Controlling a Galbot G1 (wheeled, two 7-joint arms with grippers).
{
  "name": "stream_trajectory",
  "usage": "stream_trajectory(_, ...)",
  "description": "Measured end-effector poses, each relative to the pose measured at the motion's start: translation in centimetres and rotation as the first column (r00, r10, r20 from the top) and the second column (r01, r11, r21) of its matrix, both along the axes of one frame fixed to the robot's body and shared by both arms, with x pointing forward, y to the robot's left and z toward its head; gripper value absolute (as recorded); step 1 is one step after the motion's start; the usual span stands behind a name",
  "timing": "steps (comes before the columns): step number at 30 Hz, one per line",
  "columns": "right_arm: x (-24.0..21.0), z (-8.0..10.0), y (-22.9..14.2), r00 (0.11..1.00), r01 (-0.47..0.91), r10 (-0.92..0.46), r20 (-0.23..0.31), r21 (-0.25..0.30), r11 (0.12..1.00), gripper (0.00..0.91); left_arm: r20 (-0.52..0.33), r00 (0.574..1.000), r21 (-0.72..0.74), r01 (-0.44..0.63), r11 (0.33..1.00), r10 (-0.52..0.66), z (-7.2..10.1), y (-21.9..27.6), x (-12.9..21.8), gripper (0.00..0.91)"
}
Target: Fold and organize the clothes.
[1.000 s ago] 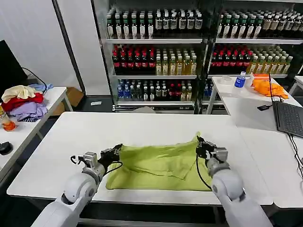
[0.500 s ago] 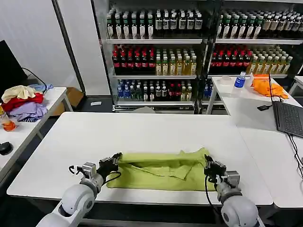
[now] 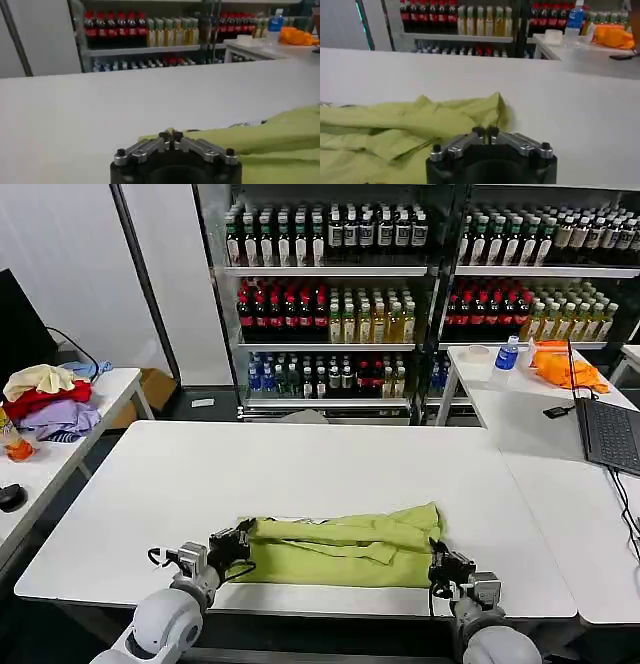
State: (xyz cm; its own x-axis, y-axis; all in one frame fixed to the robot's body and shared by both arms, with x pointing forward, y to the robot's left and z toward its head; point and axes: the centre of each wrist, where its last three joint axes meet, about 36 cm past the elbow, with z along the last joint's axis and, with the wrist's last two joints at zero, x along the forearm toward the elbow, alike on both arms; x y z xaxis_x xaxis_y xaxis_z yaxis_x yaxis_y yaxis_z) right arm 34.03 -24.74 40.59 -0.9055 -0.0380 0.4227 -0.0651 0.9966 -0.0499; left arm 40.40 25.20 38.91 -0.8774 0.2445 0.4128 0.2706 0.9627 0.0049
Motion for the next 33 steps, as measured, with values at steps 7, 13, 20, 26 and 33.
stream_trajectory(7,-1.2,0.0,-0.1,0.999,0.0,0.001,0.034,-0.034,0.999,0.907,0.016,1.0,0.001,-0.025,1.0,0.025,0.3,-0.4,-1.3,0.907)
stream_trajectory(13,-2.3,-0.3,-0.2,0.999,0.009,-0.007,0.048,-0.051,0.999,0.907,0.003,0.997,-0.026,-0.074,0.997,0.074,-0.1,-1.6,-2.3,0.907)
stream_trajectory(20,-3.3,-0.1,-0.1,0.998,0.013,-0.009,0.063,-0.062,0.998,0.907,-0.029,0.991,-0.053,-0.134,0.989,0.133,-1.4,-3.5,-2.5,0.907)
stream_trajectory(26,-4.0,0.1,-0.2,0.998,0.016,-0.011,0.07,-0.063,0.998,0.907,-0.06,0.983,-0.06,-0.179,0.982,0.176,-2.1,-4.1,-2.8,0.02)
stream_trajectory(33,-4.4,0.2,0.0,0.997,0.019,-0.015,0.074,-0.058,0.998,0.907,-0.075,0.977,-0.089,-0.204,0.975,0.198,-2.4,-4.6,-3.5,0.02)
